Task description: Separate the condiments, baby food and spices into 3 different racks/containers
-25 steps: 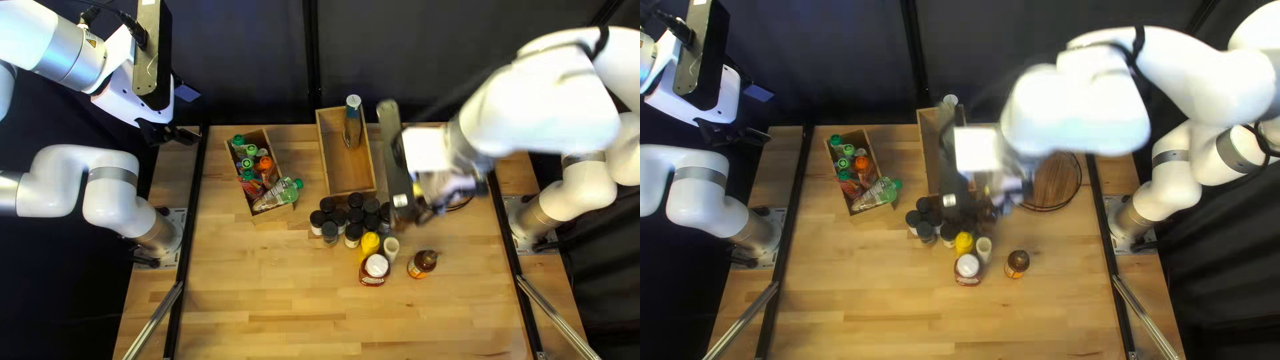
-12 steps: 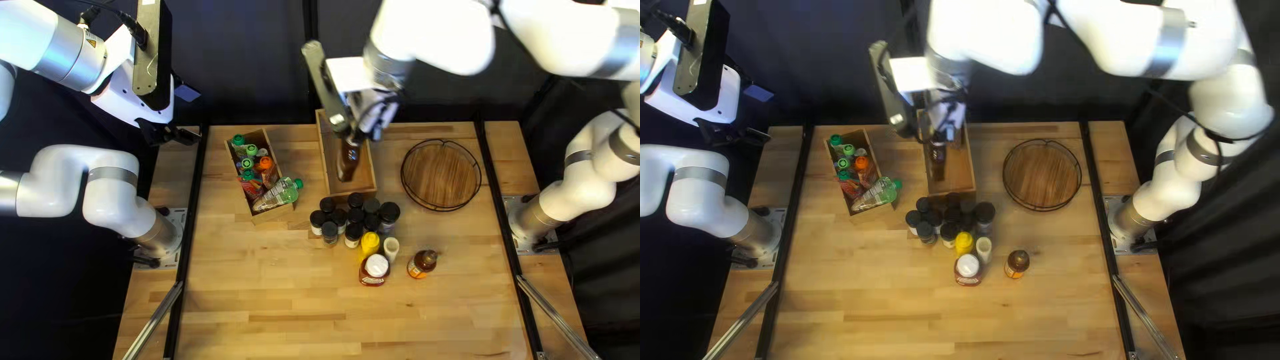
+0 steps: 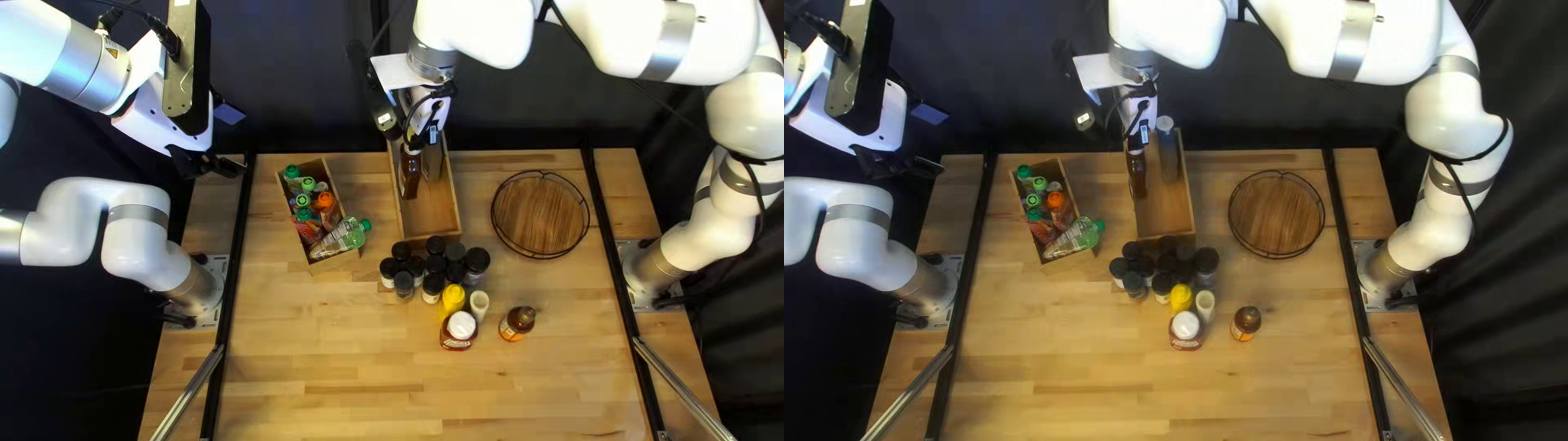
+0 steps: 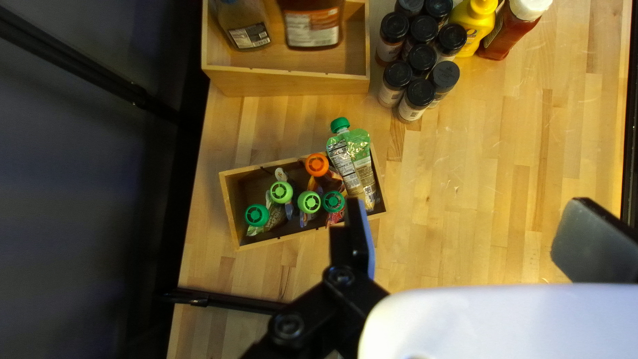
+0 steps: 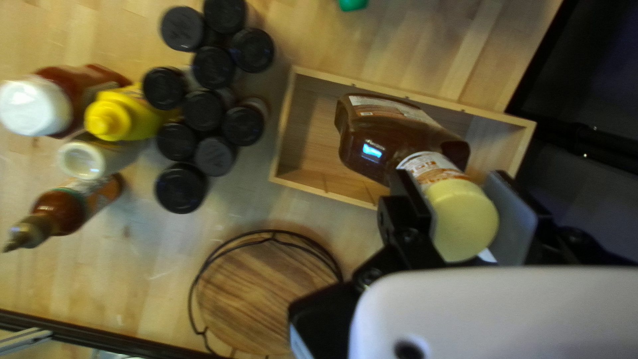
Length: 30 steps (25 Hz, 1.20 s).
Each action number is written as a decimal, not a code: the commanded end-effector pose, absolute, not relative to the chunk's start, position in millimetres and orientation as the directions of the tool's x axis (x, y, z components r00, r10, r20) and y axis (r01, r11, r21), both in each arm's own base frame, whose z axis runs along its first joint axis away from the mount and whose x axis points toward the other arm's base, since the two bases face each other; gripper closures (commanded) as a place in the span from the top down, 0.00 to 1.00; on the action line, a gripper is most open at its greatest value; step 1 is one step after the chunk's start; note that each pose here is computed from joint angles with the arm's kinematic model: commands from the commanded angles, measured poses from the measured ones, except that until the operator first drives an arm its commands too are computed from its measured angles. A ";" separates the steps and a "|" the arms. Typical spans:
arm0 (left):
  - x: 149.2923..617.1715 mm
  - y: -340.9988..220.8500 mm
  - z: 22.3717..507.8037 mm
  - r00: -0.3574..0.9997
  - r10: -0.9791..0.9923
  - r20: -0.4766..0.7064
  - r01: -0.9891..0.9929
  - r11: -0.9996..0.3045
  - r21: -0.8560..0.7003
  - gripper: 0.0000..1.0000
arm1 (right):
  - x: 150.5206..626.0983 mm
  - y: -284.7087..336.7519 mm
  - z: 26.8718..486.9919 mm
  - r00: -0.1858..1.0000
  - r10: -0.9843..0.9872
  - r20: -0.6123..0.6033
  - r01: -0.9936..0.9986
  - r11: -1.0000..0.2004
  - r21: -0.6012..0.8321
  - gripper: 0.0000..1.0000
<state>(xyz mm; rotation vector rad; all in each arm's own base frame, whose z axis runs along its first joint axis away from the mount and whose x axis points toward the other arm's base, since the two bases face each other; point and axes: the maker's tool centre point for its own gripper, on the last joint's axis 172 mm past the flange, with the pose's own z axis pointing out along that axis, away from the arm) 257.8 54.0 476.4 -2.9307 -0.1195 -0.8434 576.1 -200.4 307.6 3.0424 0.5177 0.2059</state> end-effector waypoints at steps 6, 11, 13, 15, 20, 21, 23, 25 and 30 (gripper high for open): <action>257.8 54.0 476.4 0.845 0.050 0.533 0.100 -0.993 -0.064 1.00 | 579.7 -240.0 278.7 0.948 0.306 0.093 0.297 -0.950 0.098 0.00; 257.8 54.0 476.4 0.845 0.050 0.533 0.100 -0.993 -0.064 1.00 | 581.8 -262.4 259.7 0.955 0.286 0.073 0.279 -0.955 0.102 0.00; 257.8 54.0 476.4 0.845 0.050 0.533 0.100 -0.993 -0.064 1.00 | 581.6 -270.7 254.6 0.958 0.279 0.071 0.272 -0.957 0.101 0.00; 257.8 54.0 476.4 0.845 0.050 0.533 0.100 -0.993 -0.064 1.00 | 583.7 -278.4 250.1 0.959 0.274 0.070 0.266 -0.958 0.102 0.00; 257.8 54.0 476.4 0.845 0.050 0.533 0.100 -0.993 -0.064 1.00 | 587.5 -290.3 240.6 0.962 0.265 0.070 0.257 -0.961 0.100 0.00; 257.8 54.0 476.4 0.845 0.050 0.533 0.100 -0.993 -0.064 1.00 | 588.2 -290.8 238.7 0.962 0.264 0.069 0.257 -0.961 0.099 0.00; 257.8 54.0 476.4 0.845 0.050 0.533 0.100 -0.993 -0.064 1.00 | 590.4 -291.1 233.7 0.962 0.262 0.069 0.255 -0.962 0.096 0.00; 257.8 54.0 476.4 0.845 0.050 0.533 0.100 -0.993 -0.064 1.00 | 592.5 -291.6 227.8 0.963 0.262 0.068 0.255 -0.963 0.092 0.00; 257.8 54.0 476.4 0.845 0.050 0.533 0.100 -0.993 -0.064 1.00 | 595.8 -292.5 218.3 0.964 0.257 0.067 0.252 -0.964 0.080 0.16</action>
